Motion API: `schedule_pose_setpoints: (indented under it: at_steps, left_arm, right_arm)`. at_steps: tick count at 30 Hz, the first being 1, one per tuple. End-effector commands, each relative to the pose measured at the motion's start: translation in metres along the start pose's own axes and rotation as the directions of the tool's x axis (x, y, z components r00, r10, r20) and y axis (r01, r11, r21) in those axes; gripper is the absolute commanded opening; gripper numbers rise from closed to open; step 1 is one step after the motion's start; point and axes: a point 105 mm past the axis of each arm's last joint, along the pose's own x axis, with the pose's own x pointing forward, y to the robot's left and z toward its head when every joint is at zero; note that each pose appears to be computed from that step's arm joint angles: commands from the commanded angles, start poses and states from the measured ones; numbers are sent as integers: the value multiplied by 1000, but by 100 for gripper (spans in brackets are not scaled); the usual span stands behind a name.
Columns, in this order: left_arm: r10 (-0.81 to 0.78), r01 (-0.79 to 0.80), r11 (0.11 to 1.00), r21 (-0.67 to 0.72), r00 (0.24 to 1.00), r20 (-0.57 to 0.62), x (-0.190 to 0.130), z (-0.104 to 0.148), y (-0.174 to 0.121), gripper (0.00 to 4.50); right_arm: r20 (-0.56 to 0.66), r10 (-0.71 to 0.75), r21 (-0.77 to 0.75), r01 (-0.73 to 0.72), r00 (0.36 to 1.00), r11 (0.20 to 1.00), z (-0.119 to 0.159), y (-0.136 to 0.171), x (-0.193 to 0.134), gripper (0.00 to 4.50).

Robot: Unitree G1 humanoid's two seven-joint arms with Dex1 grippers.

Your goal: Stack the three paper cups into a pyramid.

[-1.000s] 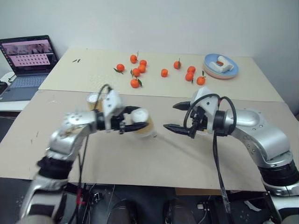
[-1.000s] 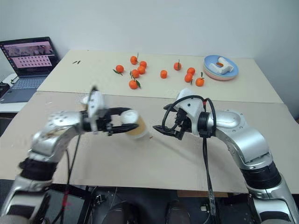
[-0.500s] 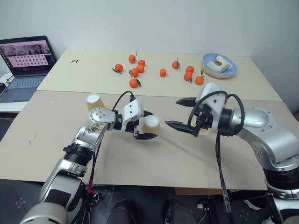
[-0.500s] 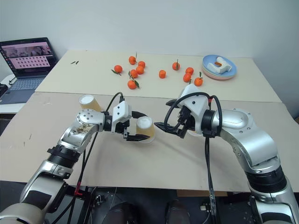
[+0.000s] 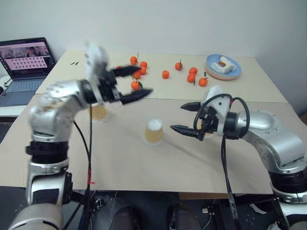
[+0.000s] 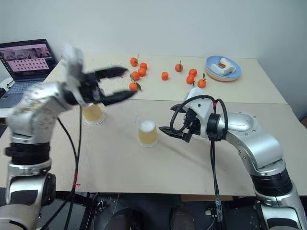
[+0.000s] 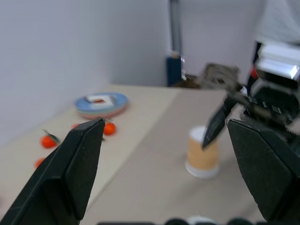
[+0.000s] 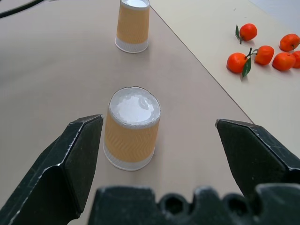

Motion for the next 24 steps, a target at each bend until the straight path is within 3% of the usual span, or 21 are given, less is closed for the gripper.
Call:
schedule_pose_setpoints:
  at_steps: [1, 3, 8, 14, 20, 24]
  left_arm:
    - [575, -573, 812, 111, 818, 15, -27, -23, 54, 442]
    - [723, -716, 676, 173, 690, 31, -45, -38, 53, 442]
    - [860, -839, 500, 214, 511, -6, -71, -73, 33, 442]
    - [898, -882, 439, 170, 435, -57, -88, -91, 39, 442]
    - [858, -860, 506, 71, 494, -141, -85, -113, 52, 442]
    - [796, -802, 596, 45, 582, -166, -66, -119, 49, 442]
  right_arm:
    - [41, -1, -56, 3, 999, 998, 14, -2, 0, 450]
    - [48, 12, -52, -9, 999, 999, 14, -1, 1, 450]
    - [53, 21, -53, -18, 998, 998, 15, 0, 3, 450]
    - [65, 15, -50, -11, 998, 999, 17, -1, 4, 450]
    - [90, 9, -45, -5, 996, 999, 22, 0, 4, 450]
    - [110, 4, -38, 1, 994, 999, 26, 0, 2, 450]
